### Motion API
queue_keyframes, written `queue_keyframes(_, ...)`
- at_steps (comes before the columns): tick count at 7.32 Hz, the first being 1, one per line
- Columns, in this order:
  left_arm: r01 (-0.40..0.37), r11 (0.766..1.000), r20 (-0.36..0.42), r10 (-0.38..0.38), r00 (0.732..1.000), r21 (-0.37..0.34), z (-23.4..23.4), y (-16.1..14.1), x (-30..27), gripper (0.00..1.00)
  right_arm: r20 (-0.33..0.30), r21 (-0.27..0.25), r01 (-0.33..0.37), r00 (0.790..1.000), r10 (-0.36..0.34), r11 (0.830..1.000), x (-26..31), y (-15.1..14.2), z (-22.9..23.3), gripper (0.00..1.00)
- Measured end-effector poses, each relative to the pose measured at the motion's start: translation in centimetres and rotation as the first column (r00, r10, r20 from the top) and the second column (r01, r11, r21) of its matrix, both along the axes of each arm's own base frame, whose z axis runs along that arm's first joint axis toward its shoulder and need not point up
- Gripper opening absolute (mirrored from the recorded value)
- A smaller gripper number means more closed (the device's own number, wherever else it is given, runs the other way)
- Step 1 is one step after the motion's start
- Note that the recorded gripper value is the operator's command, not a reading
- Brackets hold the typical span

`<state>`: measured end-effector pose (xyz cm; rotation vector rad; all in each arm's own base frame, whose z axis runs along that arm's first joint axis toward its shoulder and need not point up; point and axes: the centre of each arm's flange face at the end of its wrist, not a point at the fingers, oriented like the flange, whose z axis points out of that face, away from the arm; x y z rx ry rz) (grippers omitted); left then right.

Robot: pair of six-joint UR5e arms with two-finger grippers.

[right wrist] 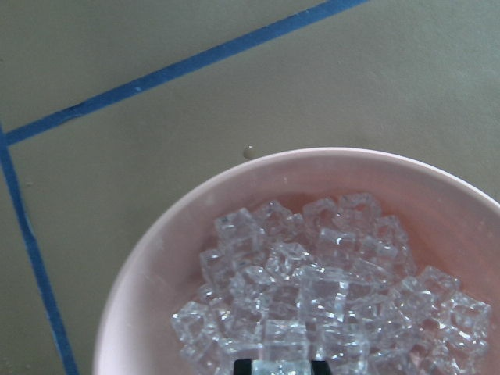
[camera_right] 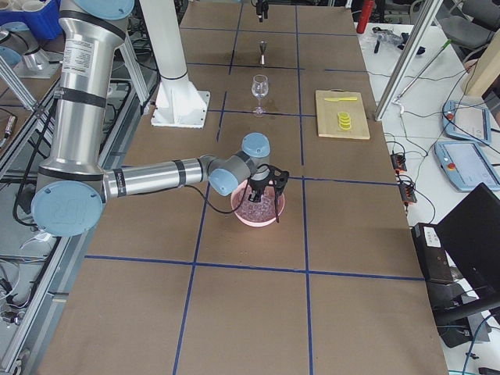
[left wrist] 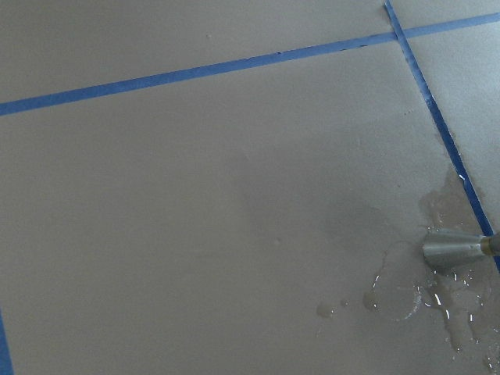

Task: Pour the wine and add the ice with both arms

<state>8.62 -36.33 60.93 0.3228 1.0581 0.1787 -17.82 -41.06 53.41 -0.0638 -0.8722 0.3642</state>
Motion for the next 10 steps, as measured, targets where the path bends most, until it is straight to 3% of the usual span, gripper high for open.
queue_keyframes(3,-0.009,1.0,0.058,0.007,0.998,0.028,-0.8,-3.8,-0.7,1.0,0.051,0.076,-0.043,0.998,0.039,0.996,0.0,-3.5,-6.7,0.0)
queue_keyframes(6,0.02,0.996,0.265,-0.041,0.963,0.083,-2.6,-12.5,-6.3,1.0,0.068,0.088,-0.045,0.997,0.039,0.995,-2.1,-6.1,-14.6,0.0)
queue_keyframes(8,0.057,0.998,0.316,-0.066,0.946,0.037,-2.9,-16.5,-9.7,1.0,0.097,0.054,-0.047,0.994,0.042,0.997,-5.4,-6.3,-20.7,0.0)
queue_keyframes(10,0.08,0.995,0.337,-0.057,0.94,-0.054,-3.3,-18.6,-11.0,1.0,0.144,-0.007,-0.052,0.988,0.053,0.999,-11.1,-5.1,-27.6,0.0)
